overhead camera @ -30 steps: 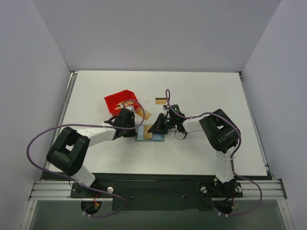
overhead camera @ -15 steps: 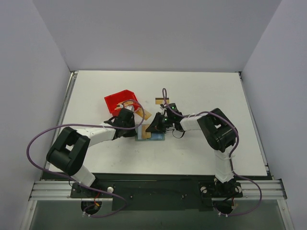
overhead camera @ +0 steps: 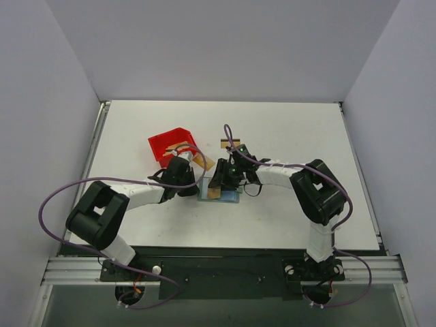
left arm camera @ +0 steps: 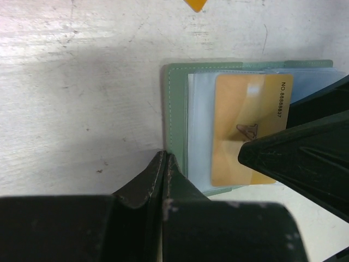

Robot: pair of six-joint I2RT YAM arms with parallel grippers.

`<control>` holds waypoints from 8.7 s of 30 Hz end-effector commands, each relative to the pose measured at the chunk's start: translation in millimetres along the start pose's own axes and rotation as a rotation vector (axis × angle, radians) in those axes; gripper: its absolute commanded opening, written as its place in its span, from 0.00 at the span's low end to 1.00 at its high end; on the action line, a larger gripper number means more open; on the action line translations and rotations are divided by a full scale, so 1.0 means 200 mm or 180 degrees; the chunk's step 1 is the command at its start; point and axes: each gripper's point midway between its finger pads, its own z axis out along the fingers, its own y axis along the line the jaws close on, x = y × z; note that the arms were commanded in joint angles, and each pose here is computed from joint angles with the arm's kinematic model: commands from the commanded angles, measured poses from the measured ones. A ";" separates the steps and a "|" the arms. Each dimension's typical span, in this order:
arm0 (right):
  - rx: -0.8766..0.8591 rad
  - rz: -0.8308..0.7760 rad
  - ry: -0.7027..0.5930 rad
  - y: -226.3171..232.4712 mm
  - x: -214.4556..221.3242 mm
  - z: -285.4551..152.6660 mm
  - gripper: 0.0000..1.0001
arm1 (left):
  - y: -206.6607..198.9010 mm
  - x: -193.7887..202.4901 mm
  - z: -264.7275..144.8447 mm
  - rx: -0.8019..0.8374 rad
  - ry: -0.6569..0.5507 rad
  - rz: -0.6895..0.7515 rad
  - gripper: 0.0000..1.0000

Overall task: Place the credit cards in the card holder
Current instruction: Insert the credit card into the card holder, then move the credit card to the corner of the board.

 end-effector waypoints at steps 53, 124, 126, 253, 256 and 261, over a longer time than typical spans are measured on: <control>0.0197 -0.0343 0.0120 0.09 -0.01 -0.01 0.19 | -0.04 0.03 -0.04 0.0174 0.0015 -0.0050 0.00; 0.0149 -0.0888 0.0643 0.03 -0.47 0.40 0.35 | 0.19 -0.24 -0.36 -0.0235 -0.0560 -0.0528 0.63; 0.0201 -0.0903 0.0678 0.02 -0.45 0.40 0.34 | 0.19 -0.24 -0.35 -0.0237 -0.0557 -0.0543 0.63; 0.0027 -0.0979 0.0881 0.19 -0.16 0.44 0.11 | 0.37 -0.22 -0.32 -0.0677 -0.0742 -0.0839 0.29; -0.0021 -0.1060 0.0969 0.20 -0.10 0.45 0.12 | 0.39 -0.23 -0.32 -0.0693 -0.0744 -0.0860 0.29; -0.0141 -0.1163 0.1106 0.23 -0.02 0.46 0.14 | 0.42 -0.23 -0.32 -0.0749 -0.0739 -0.0887 0.29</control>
